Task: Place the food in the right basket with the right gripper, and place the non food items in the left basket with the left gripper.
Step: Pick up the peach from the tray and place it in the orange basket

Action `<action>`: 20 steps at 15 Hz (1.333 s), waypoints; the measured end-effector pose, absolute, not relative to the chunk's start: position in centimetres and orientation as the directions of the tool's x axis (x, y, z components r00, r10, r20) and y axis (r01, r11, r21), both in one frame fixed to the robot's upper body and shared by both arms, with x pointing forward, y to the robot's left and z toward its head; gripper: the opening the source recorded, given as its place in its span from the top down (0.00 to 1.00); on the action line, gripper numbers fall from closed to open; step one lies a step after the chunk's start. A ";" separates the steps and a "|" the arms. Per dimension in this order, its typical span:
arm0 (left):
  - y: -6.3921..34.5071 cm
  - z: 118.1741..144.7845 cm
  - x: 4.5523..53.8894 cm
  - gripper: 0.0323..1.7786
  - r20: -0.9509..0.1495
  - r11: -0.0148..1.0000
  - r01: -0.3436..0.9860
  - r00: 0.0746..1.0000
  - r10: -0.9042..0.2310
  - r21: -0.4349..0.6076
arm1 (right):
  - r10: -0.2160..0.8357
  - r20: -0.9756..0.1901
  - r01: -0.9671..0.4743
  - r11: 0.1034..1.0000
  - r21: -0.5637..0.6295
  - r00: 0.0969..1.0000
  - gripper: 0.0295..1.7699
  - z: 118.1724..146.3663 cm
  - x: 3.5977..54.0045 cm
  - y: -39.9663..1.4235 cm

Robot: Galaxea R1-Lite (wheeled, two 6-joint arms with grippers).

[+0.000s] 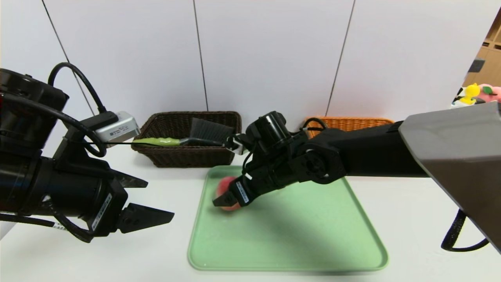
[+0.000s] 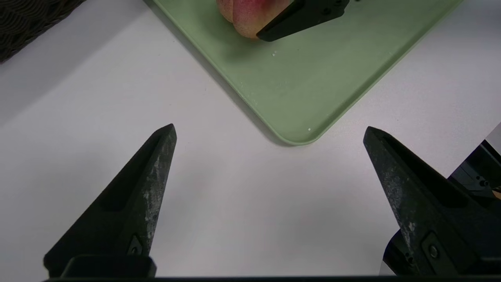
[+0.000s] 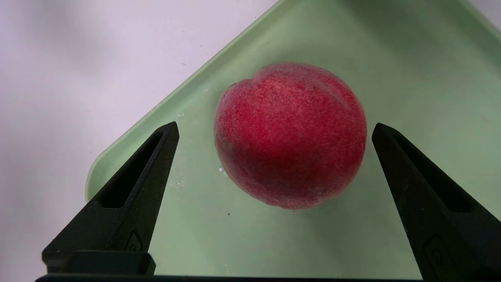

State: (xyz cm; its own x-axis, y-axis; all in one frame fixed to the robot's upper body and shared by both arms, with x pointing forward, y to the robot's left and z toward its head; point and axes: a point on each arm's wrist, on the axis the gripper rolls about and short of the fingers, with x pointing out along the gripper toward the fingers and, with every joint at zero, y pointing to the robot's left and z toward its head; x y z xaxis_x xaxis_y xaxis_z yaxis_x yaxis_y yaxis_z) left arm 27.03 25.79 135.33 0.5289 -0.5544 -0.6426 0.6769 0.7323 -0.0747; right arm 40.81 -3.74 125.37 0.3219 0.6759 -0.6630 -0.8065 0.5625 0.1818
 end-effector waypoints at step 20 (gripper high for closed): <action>25.8 135.9 26.9 0.05 -0.623 0.733 0.677 0.546 -0.560 -0.065 | 0.666 -0.631 -0.792 0.596 0.131 0.397 0.35 128.6 40.4 -4.2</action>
